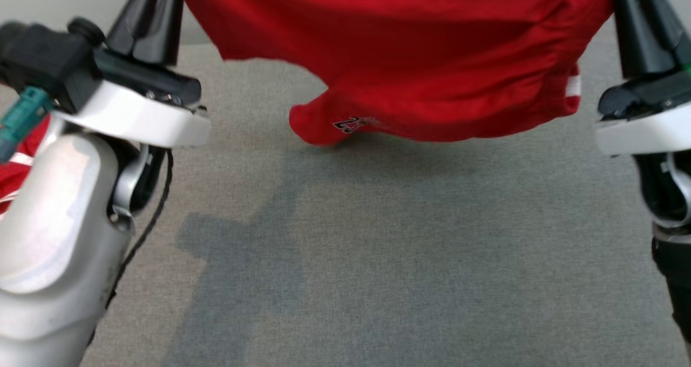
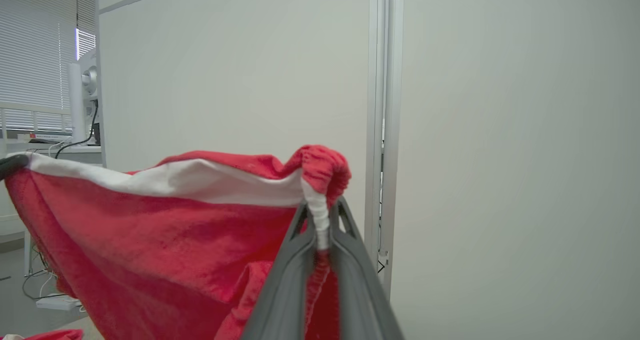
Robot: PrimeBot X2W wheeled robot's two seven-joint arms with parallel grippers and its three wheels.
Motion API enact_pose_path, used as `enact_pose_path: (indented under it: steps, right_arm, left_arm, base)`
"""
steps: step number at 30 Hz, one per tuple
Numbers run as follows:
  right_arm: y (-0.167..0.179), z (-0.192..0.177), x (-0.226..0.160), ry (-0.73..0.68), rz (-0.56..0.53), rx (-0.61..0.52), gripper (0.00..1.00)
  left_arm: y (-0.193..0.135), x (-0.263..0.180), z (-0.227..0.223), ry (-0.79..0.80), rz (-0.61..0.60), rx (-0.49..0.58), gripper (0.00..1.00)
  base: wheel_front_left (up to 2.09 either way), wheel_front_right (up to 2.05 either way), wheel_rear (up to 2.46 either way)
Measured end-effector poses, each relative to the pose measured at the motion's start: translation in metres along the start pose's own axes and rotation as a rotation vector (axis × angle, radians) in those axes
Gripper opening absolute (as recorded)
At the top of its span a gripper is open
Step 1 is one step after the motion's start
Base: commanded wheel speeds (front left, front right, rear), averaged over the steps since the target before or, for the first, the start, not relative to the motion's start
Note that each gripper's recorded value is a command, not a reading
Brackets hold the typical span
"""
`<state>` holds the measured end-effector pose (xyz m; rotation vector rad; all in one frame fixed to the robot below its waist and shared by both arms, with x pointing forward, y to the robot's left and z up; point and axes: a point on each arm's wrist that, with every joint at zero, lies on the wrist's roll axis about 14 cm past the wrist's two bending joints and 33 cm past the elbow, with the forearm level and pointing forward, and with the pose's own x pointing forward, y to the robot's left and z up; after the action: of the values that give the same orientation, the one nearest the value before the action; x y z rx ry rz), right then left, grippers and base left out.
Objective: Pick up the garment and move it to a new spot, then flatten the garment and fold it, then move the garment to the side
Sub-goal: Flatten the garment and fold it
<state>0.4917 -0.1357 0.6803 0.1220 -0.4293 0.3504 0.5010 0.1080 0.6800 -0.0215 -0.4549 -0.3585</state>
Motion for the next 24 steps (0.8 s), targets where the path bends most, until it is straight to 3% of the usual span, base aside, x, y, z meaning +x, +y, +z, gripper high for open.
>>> enact_pose_path:
  steps: [4,10,17,24]
  right_arm:
    - [-0.002,0.039,0.002,-0.063,0.003,-0.045,0.0]
    - [-0.001,0.062,-0.003,-0.087,0.002,-0.049,0.0]
    - [-0.01,0.047,0.0,-0.049,-0.018,-0.005,0.0]
    - [-0.021,0.02,0.035,-0.017,-0.019,0.027,0.0]
  left_arm:
    - [-0.007,0.014,0.043,-0.09,-0.033,0.035,0.0]
    - [-0.013,0.021,0.076,-0.147,-0.05,0.045,0.0]
    - [-0.01,0.028,0.058,-0.106,-0.05,0.017,0.0]
    - [0.0,0.061,0.033,-0.099,-0.055,-0.028,0.0]
  base:
    - [0.0,0.0,0.0]
    - [0.0,0.0,0.0]
    - [0.0,0.0,0.0]
    - [0.0,0.0,0.0]
